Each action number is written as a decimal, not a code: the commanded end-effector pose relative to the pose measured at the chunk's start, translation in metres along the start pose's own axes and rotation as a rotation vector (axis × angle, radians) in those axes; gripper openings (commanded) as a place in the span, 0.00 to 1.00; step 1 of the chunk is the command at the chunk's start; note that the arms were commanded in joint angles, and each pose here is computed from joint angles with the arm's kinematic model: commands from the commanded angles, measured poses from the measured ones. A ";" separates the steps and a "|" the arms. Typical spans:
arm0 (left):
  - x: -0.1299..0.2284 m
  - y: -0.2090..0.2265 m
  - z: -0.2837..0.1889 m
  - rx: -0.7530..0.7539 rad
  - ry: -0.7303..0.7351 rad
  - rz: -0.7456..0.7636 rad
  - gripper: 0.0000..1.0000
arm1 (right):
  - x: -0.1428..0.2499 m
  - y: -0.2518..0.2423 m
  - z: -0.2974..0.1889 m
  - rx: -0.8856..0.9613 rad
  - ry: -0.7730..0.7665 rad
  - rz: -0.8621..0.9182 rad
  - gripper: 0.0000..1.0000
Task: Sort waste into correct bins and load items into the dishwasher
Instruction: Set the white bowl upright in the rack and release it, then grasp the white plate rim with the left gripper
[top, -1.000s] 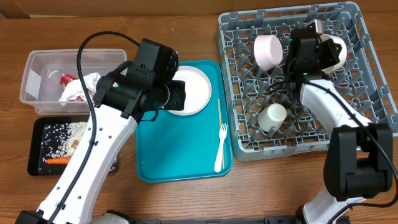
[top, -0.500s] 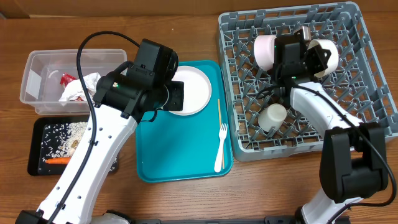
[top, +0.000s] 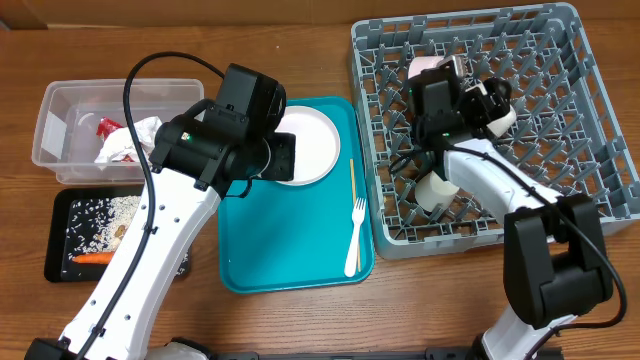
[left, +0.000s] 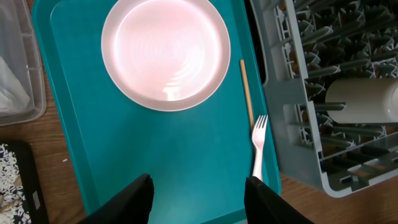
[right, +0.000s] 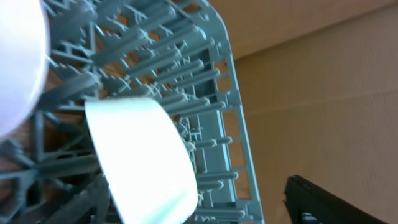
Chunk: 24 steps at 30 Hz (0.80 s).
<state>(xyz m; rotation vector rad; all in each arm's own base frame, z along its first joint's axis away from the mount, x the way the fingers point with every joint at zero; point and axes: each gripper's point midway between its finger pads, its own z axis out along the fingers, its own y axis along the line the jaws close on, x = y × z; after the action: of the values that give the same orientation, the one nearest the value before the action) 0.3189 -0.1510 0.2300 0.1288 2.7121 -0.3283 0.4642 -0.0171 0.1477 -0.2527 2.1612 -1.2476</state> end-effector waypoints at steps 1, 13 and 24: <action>0.002 0.005 0.003 -0.016 0.011 0.020 0.52 | -0.019 -0.022 -0.022 -0.010 -0.069 0.139 0.96; 0.010 0.007 0.003 -0.026 0.047 -0.003 0.56 | -0.036 -0.100 -0.082 -0.150 -0.218 0.543 1.00; -0.008 0.022 0.013 -0.119 -0.023 -0.103 0.66 | -0.016 0.009 -0.188 -1.126 -0.031 0.648 1.00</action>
<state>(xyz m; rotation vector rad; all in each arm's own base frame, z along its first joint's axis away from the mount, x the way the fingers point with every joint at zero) 0.3251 -0.1435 0.2267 0.0561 2.7091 -0.2678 0.3858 0.0633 0.2223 0.0701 2.2840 -0.1312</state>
